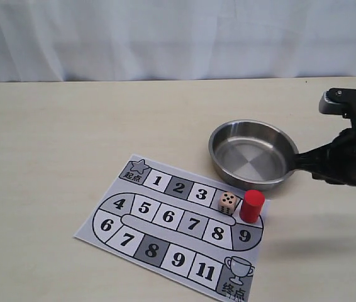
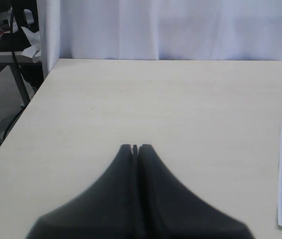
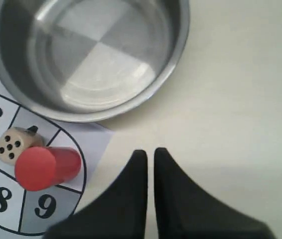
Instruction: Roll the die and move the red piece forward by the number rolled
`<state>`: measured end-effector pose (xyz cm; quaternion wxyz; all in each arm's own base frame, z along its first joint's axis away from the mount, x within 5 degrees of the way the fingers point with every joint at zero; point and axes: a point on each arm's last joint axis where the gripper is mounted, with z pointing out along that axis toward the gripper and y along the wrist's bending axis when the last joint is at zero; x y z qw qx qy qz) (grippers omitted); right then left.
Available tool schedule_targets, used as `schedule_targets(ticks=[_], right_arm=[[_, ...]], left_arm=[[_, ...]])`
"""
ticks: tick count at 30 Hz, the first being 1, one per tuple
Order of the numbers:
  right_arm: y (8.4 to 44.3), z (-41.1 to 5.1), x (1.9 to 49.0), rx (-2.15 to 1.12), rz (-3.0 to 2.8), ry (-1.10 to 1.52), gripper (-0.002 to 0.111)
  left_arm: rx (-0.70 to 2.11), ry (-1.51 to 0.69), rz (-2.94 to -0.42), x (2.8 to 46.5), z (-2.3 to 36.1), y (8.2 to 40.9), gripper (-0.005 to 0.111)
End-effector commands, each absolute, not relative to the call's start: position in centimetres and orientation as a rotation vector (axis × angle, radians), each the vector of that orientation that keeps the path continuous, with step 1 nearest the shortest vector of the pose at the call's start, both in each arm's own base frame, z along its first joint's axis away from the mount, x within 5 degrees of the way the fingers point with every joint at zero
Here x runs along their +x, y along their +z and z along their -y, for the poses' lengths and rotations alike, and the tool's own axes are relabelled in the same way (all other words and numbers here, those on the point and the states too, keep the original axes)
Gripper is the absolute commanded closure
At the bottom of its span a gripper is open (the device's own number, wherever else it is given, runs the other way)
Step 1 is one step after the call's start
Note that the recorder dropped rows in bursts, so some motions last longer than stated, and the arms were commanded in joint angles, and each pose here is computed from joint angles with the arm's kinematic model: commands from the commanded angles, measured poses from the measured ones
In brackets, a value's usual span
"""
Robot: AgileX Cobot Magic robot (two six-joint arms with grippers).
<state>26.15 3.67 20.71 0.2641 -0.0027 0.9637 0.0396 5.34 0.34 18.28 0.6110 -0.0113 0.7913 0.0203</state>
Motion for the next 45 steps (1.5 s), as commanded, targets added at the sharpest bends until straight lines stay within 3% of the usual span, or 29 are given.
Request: schedule_targets(ticks=[1,6,28,37,45], right_arm=[[22.5,-1.9,26.6,0.076,-2.665,0.072,0.104],[24.0,-0.1,26.8,0.042,-2.727,0.019,0.104],[24.6,-0.3,26.9,-0.135,-2.690,0.005,0.104],[30.0,-0.3,23.8,-0.116,-2.469,-0.006,0.104],[36.2,-0.3,17.2,-0.106,-2.172,-0.016,0.104]], left_arm=[[-0.030,0.042,-1.815,5.4,-0.3,18.3,0.107],[-0.030,0.042,-1.815,5.4,-0.3,18.3,0.107],[-0.030,0.042,-1.815,5.4,-0.3,18.3,0.107],[-0.030,0.042,-1.815,5.4,-0.3,18.3,0.107],[-0.030,0.042,-1.815,5.4,-0.3,18.3,0.107]])
